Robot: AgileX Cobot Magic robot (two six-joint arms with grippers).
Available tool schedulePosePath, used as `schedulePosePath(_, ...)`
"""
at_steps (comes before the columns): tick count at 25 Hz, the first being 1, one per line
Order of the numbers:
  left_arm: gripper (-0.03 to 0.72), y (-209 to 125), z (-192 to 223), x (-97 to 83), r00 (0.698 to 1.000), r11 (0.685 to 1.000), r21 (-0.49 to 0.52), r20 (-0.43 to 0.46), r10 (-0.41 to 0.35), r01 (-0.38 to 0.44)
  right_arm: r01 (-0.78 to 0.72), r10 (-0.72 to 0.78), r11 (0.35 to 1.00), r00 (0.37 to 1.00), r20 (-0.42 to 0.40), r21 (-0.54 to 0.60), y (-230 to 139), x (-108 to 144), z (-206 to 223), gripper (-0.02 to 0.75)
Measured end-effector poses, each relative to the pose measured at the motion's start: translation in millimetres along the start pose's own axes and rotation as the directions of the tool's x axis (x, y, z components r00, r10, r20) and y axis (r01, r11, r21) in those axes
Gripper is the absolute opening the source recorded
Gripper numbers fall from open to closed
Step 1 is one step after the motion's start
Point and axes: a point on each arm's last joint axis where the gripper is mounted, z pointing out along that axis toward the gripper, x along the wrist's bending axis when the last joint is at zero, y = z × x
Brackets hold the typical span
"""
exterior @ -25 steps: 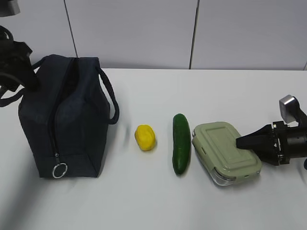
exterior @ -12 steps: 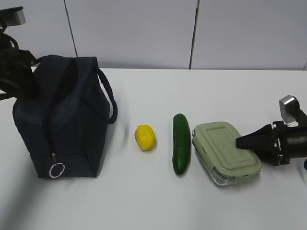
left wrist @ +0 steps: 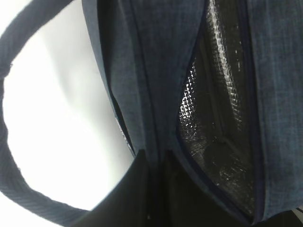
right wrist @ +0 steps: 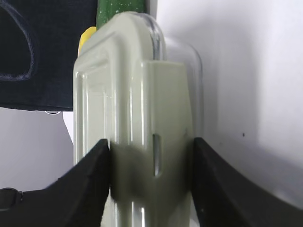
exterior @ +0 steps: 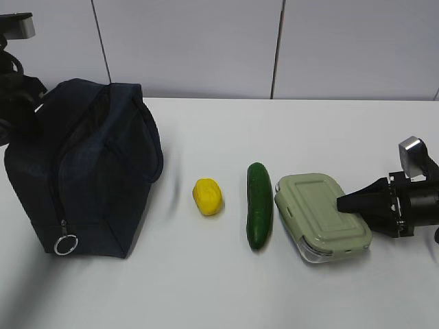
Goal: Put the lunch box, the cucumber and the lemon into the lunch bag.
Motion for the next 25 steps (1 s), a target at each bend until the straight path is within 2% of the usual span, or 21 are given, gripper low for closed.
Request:
schedulePosePath(7, 0.004, 6.1, -10.4, -1.5, 1.0, 1.0, -0.015, -0.011, 0.021, -0.021, -0.021, 0.021, 1.0, 1.0, 0.002, 0.014, 0.0, 3.2, 5.1, 0.393)
schedulePosePath(15, 0.004, 8.0, -11.1, -10.2, 0.997, 0.998, -0.006, -0.033, 0.068, -0.068, 0.015, -0.016, 1.0, 0.997, 0.073, 0.006, 5.8, 15.1, 2.1, 0.393)
schedulePosePath(25, 0.004, 6.3, -10.7, -11.6, 0.996, 0.997, 0.016, -0.036, 0.078, -0.077, -0.034, 0.035, 0.999, 0.997, 0.075, -0.017, 7.6, 15.4, 1.9, 0.392)
